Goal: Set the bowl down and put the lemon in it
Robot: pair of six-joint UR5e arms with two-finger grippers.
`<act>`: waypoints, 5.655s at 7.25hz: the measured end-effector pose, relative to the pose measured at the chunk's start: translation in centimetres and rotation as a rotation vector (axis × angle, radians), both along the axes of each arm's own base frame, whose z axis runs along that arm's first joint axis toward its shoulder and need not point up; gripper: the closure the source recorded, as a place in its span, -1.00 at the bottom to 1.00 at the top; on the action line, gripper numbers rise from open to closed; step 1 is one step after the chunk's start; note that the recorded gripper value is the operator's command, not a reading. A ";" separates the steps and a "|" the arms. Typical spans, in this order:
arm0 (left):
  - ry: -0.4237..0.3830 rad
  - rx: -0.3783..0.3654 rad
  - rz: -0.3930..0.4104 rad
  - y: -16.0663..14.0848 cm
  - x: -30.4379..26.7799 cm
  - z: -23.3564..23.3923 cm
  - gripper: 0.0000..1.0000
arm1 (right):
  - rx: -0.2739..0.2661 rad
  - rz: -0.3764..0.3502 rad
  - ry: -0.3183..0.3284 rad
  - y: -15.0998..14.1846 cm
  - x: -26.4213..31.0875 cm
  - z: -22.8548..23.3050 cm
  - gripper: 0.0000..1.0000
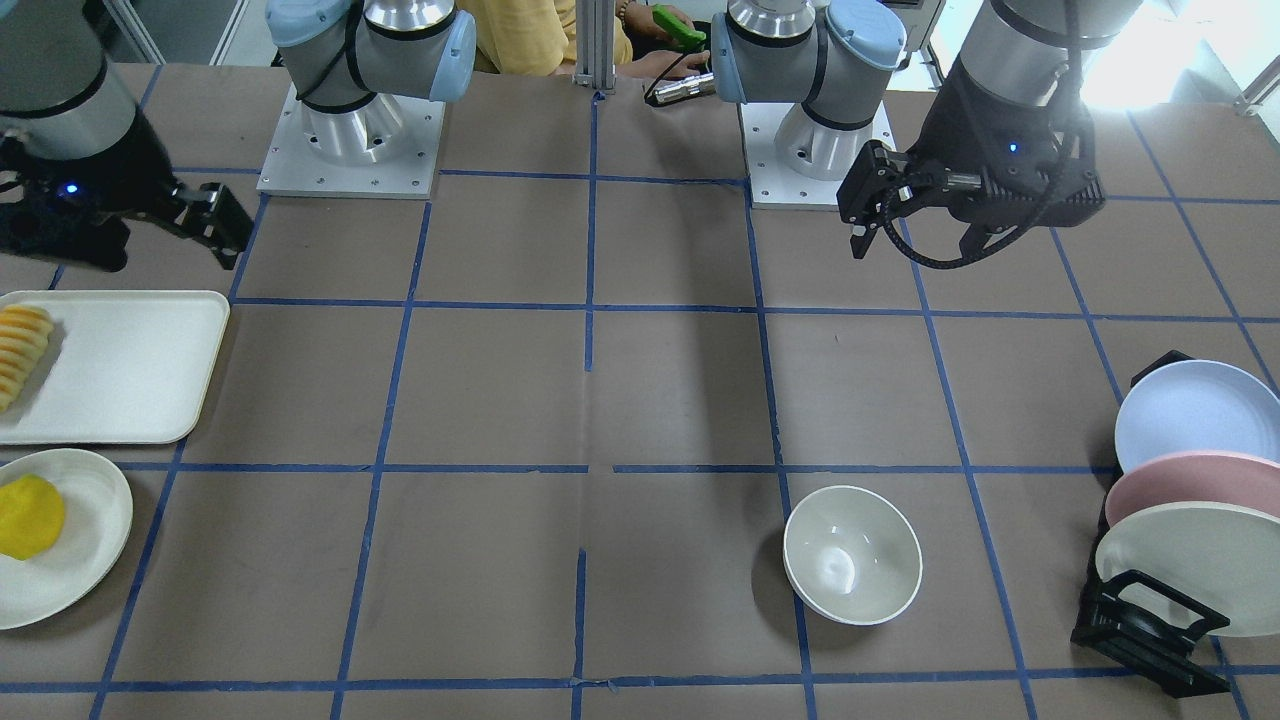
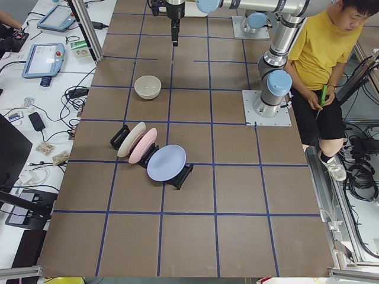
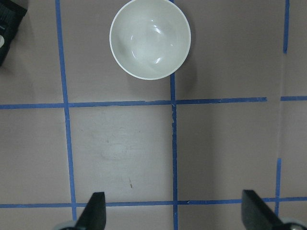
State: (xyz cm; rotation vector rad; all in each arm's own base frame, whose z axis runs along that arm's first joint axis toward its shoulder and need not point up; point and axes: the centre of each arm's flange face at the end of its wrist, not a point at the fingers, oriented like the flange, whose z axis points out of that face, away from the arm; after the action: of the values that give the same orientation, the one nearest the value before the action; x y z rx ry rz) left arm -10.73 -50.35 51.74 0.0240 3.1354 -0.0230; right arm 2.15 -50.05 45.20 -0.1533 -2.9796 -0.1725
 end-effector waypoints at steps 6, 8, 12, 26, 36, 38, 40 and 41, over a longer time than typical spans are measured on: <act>0.048 -0.008 -0.013 -8.1 0.6 -8.1 -1.00 | -0.033 0.122 -0.100 -7.8 -14.8 -10.8 -1.00; 0.050 -0.013 -0.006 -13.2 2.0 -15.0 -1.00 | -0.047 0.193 -0.104 -9.4 -18.4 -14.8 -1.00; 0.048 -0.021 0.007 -18.9 9.7 -25.3 -0.96 | -0.075 0.304 -0.084 -11.8 -21.9 -21.0 -1.00; 0.213 -0.009 -0.024 -13.3 -4.6 -24.9 1.00 | -0.032 0.234 -0.142 -10.0 -18.1 -15.5 1.00; 0.152 0.010 0.062 -6.4 -17.0 -29.9 -0.91 | -0.057 0.074 -0.220 -7.5 5.6 -8.3 1.00; 0.140 -0.022 0.069 -6.9 -15.7 -25.4 -0.93 | -0.069 0.088 -0.217 -6.7 11.1 -8.0 1.00; 0.064 0.015 0.035 -6.8 -13.1 -18.1 -1.00 | -0.101 0.073 -0.221 -6.1 15.7 -8.0 1.00; 0.034 0.030 -0.006 -6.4 -10.6 -14.3 -1.00 | -0.113 0.048 -0.236 -5.9 17.7 -8.4 1.00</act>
State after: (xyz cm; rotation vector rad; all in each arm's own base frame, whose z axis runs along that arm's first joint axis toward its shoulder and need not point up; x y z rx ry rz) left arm -21.37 -56.79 37.46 0.0328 3.1698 0.0237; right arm 19.86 -55.97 36.79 -0.0784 -3.2256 -0.0161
